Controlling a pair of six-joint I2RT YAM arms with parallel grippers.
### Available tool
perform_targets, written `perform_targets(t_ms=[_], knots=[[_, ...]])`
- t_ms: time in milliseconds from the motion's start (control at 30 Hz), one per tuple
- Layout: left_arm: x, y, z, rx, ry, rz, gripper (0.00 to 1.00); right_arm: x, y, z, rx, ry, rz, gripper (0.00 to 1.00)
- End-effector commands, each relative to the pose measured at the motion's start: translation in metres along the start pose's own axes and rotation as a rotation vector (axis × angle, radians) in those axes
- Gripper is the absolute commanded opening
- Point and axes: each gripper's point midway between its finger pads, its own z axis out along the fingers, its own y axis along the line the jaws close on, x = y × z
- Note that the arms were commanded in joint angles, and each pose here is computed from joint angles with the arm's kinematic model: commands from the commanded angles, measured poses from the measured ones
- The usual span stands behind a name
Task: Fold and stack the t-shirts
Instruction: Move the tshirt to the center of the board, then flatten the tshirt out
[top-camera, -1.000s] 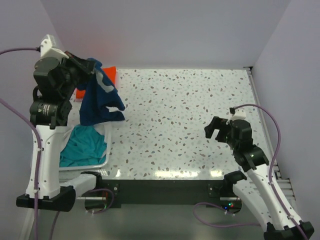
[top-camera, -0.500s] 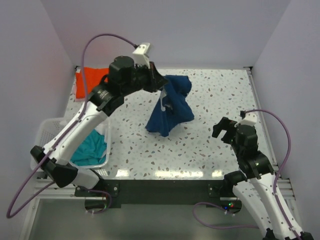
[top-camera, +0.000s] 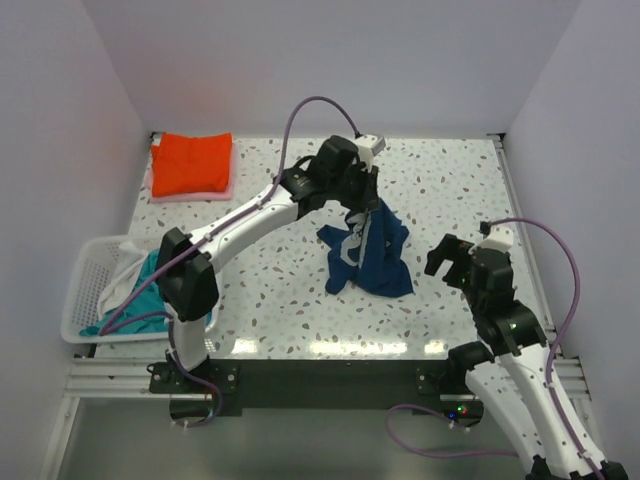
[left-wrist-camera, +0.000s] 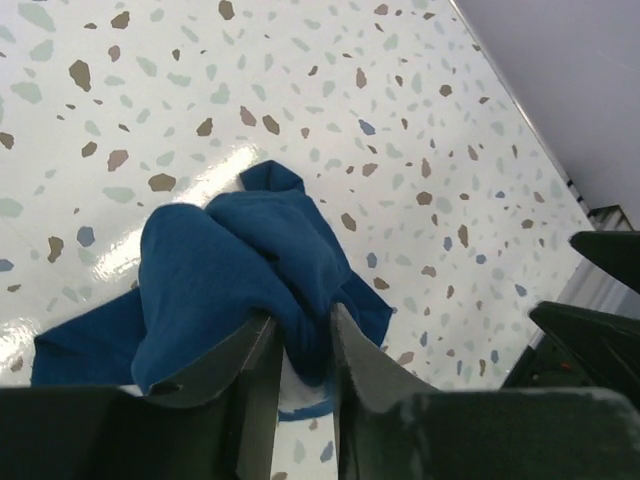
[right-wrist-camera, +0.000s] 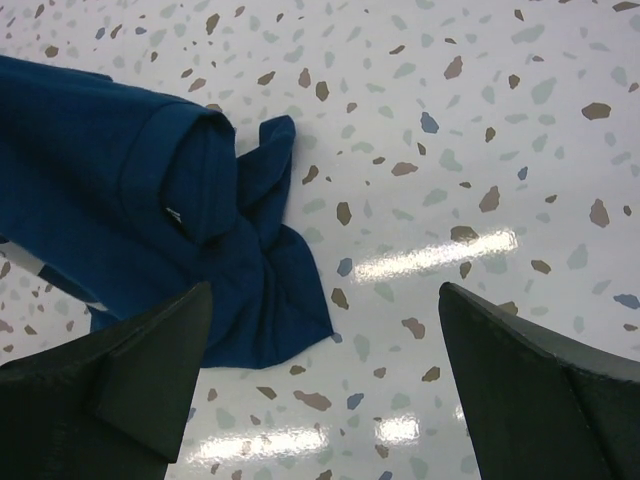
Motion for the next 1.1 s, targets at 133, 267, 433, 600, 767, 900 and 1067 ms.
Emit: perform_targets(t_ms=[133, 267, 433, 600, 767, 900, 1067], knots=[[-0.019, 0.02, 0.017, -0.109, -0.02, 0.027, 0.89, -0.011, -0.002, -0.001, 0.029, -0.021, 0.02, 0.99], [-0.028, 0.047, -0.013, -0.268, -0.095, -0.017, 1.0, -0.01, -0.002, 0.0, 0.037, -0.012, 0.017, 0.99], [-0.014, 0.108, -0.066, -0.339, -0.191, -0.209, 1.0, -0.007, -0.001, 0.004, 0.043, 0.007, 0.015, 0.99], [0.037, 0.168, -0.074, -0.451, -0.115, -0.298, 1.0, -0.008, 0.0, 0.009, 0.059, 0.027, 0.012, 0.99], [0.063, 0.192, -0.045, -0.508, -0.009, -0.328, 0.99, -0.004, 0.002, 0.013, 0.062, 0.06, 0.012, 0.99], [0.087, 0.203, -0.013, -0.495, 0.095, -0.349, 0.91, -0.001, -0.001, 0.012, 0.075, 0.069, 0.006, 0.99], [0.107, 0.196, 0.011, -0.415, 0.149, -0.362, 0.81, 0.001, -0.008, 0.011, 0.105, 0.07, -0.003, 0.99]])
